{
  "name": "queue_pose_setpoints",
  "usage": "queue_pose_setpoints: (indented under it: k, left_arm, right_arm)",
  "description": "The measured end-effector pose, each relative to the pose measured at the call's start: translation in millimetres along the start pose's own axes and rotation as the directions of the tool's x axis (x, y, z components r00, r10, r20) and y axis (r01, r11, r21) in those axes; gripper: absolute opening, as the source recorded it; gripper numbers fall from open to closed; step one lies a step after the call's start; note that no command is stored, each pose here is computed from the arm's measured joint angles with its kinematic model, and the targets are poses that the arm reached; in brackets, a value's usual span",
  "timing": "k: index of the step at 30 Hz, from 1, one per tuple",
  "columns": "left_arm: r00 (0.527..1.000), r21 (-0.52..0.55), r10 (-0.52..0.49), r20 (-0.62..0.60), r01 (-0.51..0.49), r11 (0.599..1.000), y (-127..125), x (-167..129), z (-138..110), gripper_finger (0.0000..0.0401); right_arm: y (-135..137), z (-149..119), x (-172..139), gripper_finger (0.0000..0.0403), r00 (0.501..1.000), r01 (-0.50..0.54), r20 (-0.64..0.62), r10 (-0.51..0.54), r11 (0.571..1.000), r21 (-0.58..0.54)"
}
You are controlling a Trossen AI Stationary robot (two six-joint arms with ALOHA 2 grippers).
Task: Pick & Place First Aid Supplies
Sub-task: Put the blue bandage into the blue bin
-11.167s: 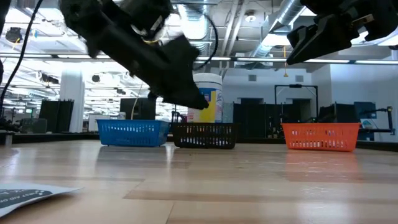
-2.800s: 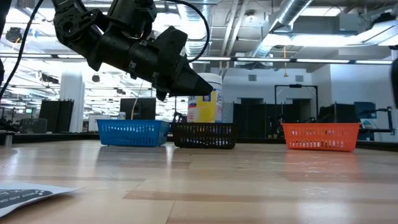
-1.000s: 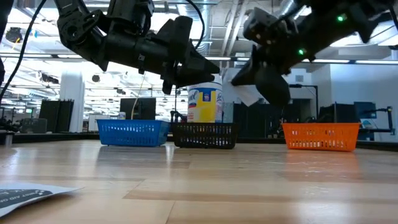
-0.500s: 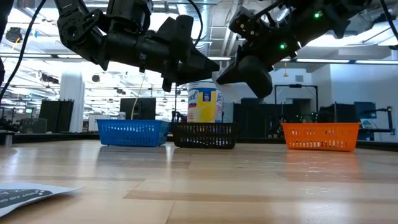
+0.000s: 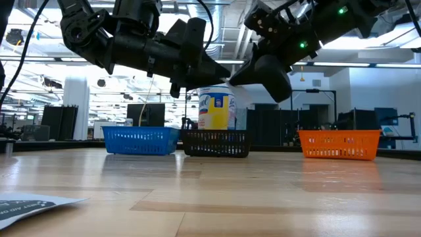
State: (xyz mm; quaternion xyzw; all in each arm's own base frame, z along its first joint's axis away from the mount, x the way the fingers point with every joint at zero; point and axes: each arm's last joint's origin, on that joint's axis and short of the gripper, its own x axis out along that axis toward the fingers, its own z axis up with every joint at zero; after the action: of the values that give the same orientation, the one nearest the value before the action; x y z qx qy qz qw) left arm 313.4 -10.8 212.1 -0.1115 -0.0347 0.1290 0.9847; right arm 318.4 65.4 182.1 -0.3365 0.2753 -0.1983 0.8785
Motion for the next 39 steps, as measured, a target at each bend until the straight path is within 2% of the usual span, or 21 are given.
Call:
queue_pose_setpoints:
  k: [7, 13, 17, 21, 26, 30, 33, 39]
  left_arm:
    - [1.0, -0.006, 0.006, -0.006, -0.006, 1.0, 0.5, 0.1, -0.6, 0.007]
    - [1.0, -0.005, 0.006, -0.008, -0.006, 1.0, 0.6, 0.0, -0.9, 0.006]
    - [1.0, -0.006, 0.005, -0.008, -0.005, 1.0, 0.4, 0.0, -0.9, 0.0071]
    - [1.0, -0.077, 0.002, -0.009, -0.003, 0.997, 0.4, -0.1, -1.0, 0.0087]
    - [1.0, -0.103, -0.02, -0.014, 0.018, 0.995, -0.2, -0.2, -1.2, 0.0113]
    - [0.999, -0.116, -0.03, -0.017, 0.028, 0.993, -0.6, -0.2, -1.4, 0.0136]
    - [0.999, -0.162, -0.026, -0.023, 0.021, 0.986, 0.5, 0.1, -1.9, 0.0148]
    - [0.998, -0.18, -0.01, -0.059, -0.001, 0.984, 3.3, 0.5, -5.2, 0.0156]
  right_arm:
    - [-2.0, -1.0, -2.1, 0.0001, 0.99, 0.124, -0.058, -0.125, 0.992, -0.036]
    - [-2.4, -1.4, -2.4, 0.0001, 0.987, 0.145, -0.069, -0.148, 0.989, -0.04]
    - [-2.3, -1.6, -2.4, 0.0001, 0.987, 0.143, -0.069, -0.146, 0.989, -0.044]
    - [-0.7, -3.0, -2.4, 0.0001, 0.991, 0.11, -0.07, -0.115, 0.992, -0.063]
    - [4.2, -7.4, -4.8, 0.0001, 0.992, 0.058, -0.096, -0.079, 0.977, -0.207]
    - [8.0, -3.7, -9.6, 0.0001, 0.995, 0.049, -0.07, -0.071, 0.96, -0.275]
    - [9.9, -0.9, -12.7, 0.0001, 0.995, 0.063, -0.055, -0.081, 0.958, -0.279]
    - [10.2, -0.8, -14.4, 0.0001, 0.991, 0.092, -0.066, -0.115, 0.954, -0.286]
